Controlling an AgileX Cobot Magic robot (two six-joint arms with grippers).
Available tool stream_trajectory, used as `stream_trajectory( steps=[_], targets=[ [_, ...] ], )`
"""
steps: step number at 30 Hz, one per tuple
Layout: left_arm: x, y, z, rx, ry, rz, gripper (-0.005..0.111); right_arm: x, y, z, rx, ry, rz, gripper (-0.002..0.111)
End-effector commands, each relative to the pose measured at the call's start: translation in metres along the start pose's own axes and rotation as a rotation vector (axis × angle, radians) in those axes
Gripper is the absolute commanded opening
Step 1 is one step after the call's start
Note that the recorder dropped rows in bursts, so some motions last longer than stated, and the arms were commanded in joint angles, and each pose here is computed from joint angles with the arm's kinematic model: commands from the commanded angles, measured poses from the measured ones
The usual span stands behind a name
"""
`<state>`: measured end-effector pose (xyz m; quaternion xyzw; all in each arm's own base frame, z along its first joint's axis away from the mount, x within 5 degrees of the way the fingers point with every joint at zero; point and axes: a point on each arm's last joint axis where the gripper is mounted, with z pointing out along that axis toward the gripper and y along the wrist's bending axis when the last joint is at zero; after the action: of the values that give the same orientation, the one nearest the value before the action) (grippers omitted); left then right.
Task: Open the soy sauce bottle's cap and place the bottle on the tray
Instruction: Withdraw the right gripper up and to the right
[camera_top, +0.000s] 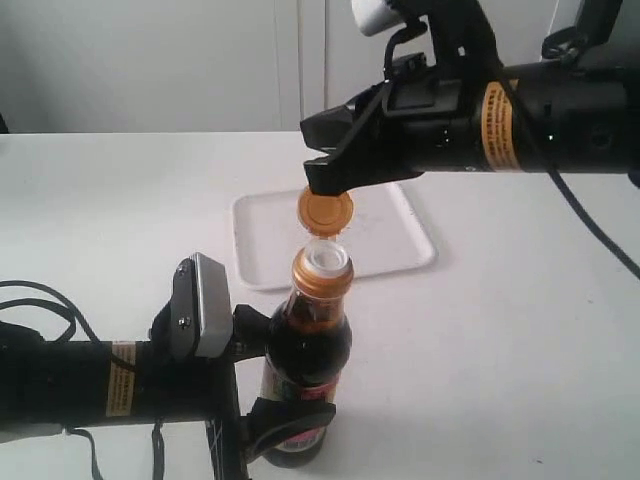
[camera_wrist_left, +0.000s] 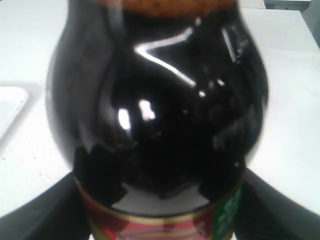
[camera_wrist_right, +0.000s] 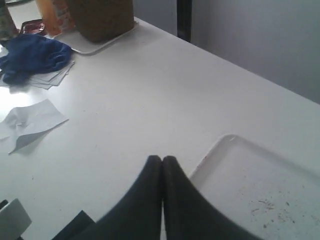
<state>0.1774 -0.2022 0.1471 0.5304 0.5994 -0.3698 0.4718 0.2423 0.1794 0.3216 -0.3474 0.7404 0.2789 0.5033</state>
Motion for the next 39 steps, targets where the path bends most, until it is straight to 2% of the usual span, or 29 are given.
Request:
stream_trajectory(
  steps=[1, 10, 17, 19, 22, 25, 27, 34, 37, 39],
  targets=[
    [-0.002, -0.005, 0.000, 0.033, -0.010, 0.021, 0.000, -0.005, -0.006, -0.001, 0.059, -0.013, -0.022, 0.000],
    [-0.002, -0.005, 0.000, 0.033, -0.010, 0.023, 0.000, -0.006, -0.019, -0.004, 0.205, -0.029, -0.022, 0.000],
    [-0.002, -0.005, 0.000, 0.033, -0.010, 0.023, 0.000, -0.008, -0.034, -0.008, 0.382, -0.038, -0.066, 0.000],
    [-0.002, -0.005, 0.000, 0.033, -0.010, 0.023, 0.000, -0.008, -0.036, -0.009, 0.409, -0.029, -0.116, 0.000],
    [-0.002, -0.005, 0.000, 0.033, -0.010, 0.023, 0.000, -0.008, -0.040, -0.009, 0.446, 0.012, -0.285, 0.000],
    [-0.002, -0.005, 0.000, 0.033, -0.010, 0.023, 0.000, -0.008, -0.048, -0.014, 0.550, 0.060, -0.437, 0.000],
    [-0.002, -0.005, 0.000, 0.033, -0.010, 0.023, 0.000, -0.009, -0.055, -0.018, 0.638, 0.090, -0.490, 0.000],
    [-0.002, -0.005, 0.000, 0.033, -0.010, 0.023, 0.000, -0.011, -0.082, -0.050, 1.087, 0.338, -0.729, 0.000],
    [-0.002, -0.005, 0.000, 0.033, -0.010, 0.023, 0.000, -0.008, -0.089, -0.063, 1.201, 0.458, -0.737, 0.000],
    [-0.002, -0.005, 0.000, 0.033, -0.010, 0.023, 0.000, 0.001, -0.096, -0.068, 1.187, 0.547, -0.684, 0.000]
  ],
)
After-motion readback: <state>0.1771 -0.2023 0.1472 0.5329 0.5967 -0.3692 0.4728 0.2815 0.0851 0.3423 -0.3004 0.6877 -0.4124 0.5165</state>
